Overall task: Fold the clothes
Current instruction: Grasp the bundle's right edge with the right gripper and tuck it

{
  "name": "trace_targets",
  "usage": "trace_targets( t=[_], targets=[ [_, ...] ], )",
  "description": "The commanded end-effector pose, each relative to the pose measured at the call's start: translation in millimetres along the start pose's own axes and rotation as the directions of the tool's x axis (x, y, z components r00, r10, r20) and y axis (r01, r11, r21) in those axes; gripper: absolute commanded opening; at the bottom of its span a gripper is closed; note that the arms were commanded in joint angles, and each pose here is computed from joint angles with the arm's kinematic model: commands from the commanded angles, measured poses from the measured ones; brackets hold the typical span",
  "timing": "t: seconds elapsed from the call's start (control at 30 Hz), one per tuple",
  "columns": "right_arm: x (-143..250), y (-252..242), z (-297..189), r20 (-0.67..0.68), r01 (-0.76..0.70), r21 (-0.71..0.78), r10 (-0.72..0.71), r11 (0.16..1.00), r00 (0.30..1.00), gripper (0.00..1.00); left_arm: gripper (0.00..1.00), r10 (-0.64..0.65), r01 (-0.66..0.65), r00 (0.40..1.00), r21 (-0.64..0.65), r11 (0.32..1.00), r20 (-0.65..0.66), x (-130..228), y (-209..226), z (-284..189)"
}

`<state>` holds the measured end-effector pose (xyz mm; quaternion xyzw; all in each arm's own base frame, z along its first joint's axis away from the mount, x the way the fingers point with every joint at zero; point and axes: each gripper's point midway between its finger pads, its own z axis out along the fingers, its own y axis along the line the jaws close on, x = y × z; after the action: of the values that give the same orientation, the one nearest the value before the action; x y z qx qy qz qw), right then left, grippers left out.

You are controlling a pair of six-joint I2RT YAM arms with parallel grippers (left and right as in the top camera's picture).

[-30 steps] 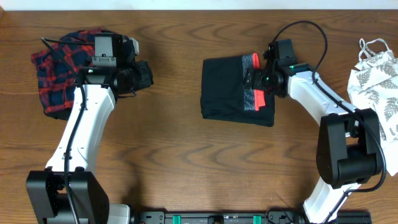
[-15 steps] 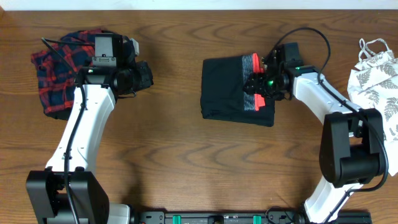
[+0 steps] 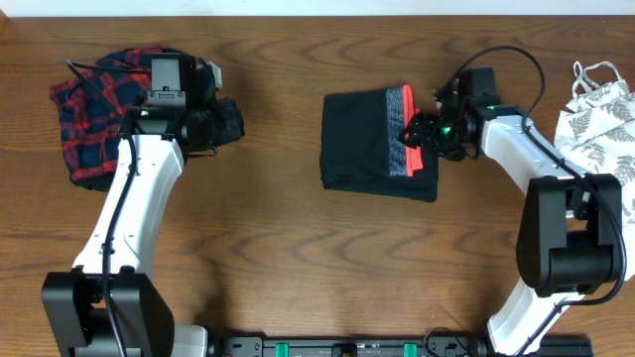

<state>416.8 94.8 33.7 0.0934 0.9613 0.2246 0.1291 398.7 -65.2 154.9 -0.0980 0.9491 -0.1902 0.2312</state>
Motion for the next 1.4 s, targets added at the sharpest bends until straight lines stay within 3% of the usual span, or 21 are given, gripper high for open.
trace_targets(
  t=[0.0, 0.77, 0.87, 0.97, 1.37],
  targets=[
    [1.0, 3.9, -8.1, -0.001, 0.016, -0.038, -0.016, 0.999, 1.000, 0.76, 0.10, 0.022, -0.022, 1.000, -0.007, 1.000, 0.009, -0.4, 0.5, -3.6],
    [41.1, 6.2, 45.3, -0.188, -0.024, -0.136, -0.002, 0.990, 0.982, 0.75, 0.10, 0.022, -0.022, 1.000, -0.007, 1.000, 0.008, -0.2, 0.5, -3.6],
    [40.6, 10.2, 46.6, -0.184, -0.014, -0.147, -0.014, 0.989, 0.983, 0.74, 0.10, 0.022, -0.022, 1.000, -0.007, 1.000, 0.008, -0.2, 0.5, -3.6],
    [38.7, 16.5, 45.4, -0.179, -0.013, -0.183, -0.020, 0.983, 0.984, 0.67, 0.10, 0.022, -0.022, 1.000, -0.007, 1.000, 0.008, -0.2, 0.5, -3.6],
    [26.2, 22.9, 37.4, -0.144, -0.015, -0.258, -0.023, 0.966, 0.989, 0.68, 0.11, 0.022, -0.022, 1.000, -0.007, 1.000, 0.008, -0.2, 0.5, -3.6]
  ],
)
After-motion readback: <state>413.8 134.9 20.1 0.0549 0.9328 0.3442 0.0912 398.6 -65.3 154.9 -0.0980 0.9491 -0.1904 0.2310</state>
